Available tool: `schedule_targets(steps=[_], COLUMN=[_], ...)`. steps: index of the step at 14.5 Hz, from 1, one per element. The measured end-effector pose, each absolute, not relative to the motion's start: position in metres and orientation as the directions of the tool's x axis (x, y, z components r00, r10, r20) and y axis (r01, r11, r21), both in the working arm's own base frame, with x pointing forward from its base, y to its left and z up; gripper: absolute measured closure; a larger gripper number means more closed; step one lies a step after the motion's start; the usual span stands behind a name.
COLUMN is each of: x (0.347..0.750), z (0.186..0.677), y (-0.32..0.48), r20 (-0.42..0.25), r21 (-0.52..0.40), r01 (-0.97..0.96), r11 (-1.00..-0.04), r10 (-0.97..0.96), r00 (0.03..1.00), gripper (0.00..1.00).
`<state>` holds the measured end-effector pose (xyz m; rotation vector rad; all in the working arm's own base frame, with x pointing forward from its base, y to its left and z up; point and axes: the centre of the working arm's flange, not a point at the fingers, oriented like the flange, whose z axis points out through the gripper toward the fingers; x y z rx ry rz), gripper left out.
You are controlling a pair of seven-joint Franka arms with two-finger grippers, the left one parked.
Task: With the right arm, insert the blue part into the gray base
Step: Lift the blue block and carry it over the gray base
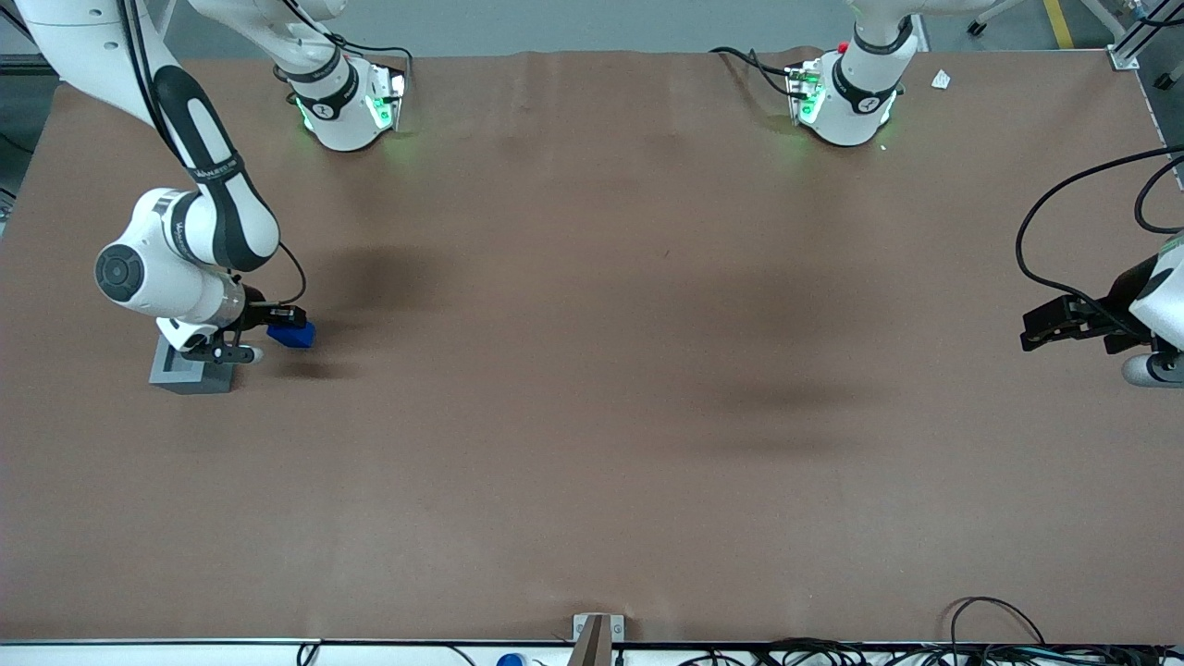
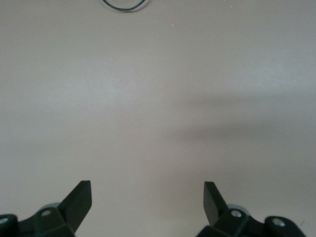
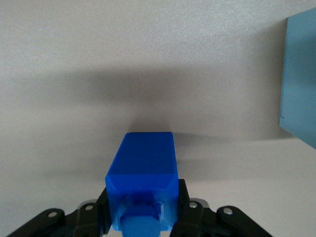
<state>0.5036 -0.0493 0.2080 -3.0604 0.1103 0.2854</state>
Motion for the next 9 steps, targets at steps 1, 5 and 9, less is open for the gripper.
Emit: schedule_targets(steps=[1,5,9], x=[0.504,0.511,0.538], z=[0.208,0.22,0.26], y=[-0.049,-0.049,-0.056], r20=[-0.186,-0.222,-0.238], r21=[-0.059,-0.068,-0.081], r01=[-0.077,-0.076,-0.078], r11=[-0.995,-0.995,-0.994], r10=[-0.065,-0.06,-0.057], r00=[0.98,0.973,0.97], gripper=[0.49,0.49,0.49])
